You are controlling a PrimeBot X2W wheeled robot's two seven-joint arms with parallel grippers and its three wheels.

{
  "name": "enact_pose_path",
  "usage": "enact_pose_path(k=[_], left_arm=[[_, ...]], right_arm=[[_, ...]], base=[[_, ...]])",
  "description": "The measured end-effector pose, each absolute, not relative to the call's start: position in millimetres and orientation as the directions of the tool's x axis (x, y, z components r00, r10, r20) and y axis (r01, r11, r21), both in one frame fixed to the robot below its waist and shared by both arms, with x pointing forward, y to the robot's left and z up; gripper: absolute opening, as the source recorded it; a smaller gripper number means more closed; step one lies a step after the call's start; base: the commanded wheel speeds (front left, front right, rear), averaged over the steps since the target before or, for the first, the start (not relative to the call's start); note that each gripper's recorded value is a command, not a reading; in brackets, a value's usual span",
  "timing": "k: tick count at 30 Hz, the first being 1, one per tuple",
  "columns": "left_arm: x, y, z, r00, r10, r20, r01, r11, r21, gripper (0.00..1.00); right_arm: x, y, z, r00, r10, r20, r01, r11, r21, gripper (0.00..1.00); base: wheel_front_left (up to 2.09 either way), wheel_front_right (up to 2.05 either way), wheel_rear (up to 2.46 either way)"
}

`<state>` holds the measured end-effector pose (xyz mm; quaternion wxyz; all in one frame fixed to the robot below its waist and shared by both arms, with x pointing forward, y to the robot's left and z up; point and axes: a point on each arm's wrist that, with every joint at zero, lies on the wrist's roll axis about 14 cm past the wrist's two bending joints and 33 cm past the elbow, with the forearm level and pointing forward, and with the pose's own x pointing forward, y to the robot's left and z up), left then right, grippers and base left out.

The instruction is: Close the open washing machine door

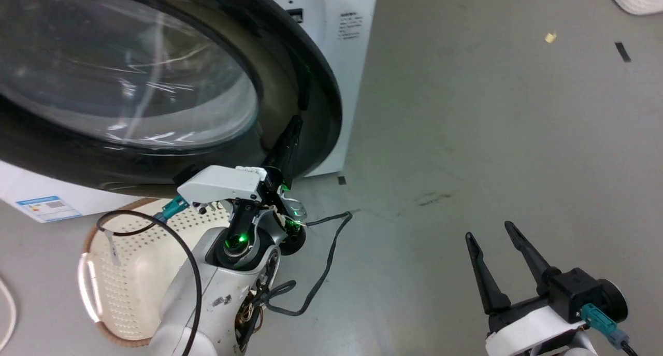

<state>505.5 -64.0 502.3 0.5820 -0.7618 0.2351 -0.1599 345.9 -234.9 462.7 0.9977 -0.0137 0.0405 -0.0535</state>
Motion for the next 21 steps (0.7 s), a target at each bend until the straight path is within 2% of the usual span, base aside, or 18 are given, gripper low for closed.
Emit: enact_pose_path(k=[4,7,8,9,10,16,21], left_arm=[[500.9,-50.9,508.7,0.849,-0.528,-0.019,-0.144,-0.197,-0.97,0.0],[487.3,-36.6,509.0,0.857,-0.515,-0.015,-0.106,-0.148,-0.983,0.0],[481.0,-30.1,510.1,0.861,-0.509,-0.009,-0.091,-0.137,-0.986,0.04],[474.2,-22.3,509.7,0.865,-0.502,-0.007,-0.077,-0.12,-0.99,0.39],[467.2,-13.0,509.4,0.871,-0.492,-0.004,-0.056,-0.09,-0.994,0.99],[423.8,59.3,508.4,0.925,-0.381,0.01,0.11,0.241,-0.964,1.0],[390.9,116.8,522.4,0.954,-0.287,0.087,0.242,0.566,-0.788,1.0]], right_arm=[[351.3,-227.4,467.6,0.995,-0.082,-0.059,0.08,0.996,-0.025,1.0],[355.2,-219.5,473.5,0.998,-0.054,-0.038,0.053,0.998,-0.026,1.0],[355.7,-216.4,475.8,0.999,-0.044,-0.03,0.043,0.999,-0.027,1.0],[356.1,-213.9,478.6,0.999,-0.035,-0.021,0.034,0.999,-0.031,1.0],[356.9,-211.2,481.9,1.0,-0.027,-0.009,0.027,0.999,-0.027,1.0],[357.3,-184.7,493.9,0.998,0.055,0.034,-0.054,0.998,-0.024,1.0],[357.2,-163.4,505.6,0.99,0.12,0.073,-0.119,0.993,-0.022,1.0]], base=[[0.0,0.0,0.0],[0.0,0.0,0.0],[0.0,0.0,0.0],[0.0,0.0,0.0],[0.0,0.0,0.0],[0.0,0.0,0.0],[0.0,0.0,0.0]])
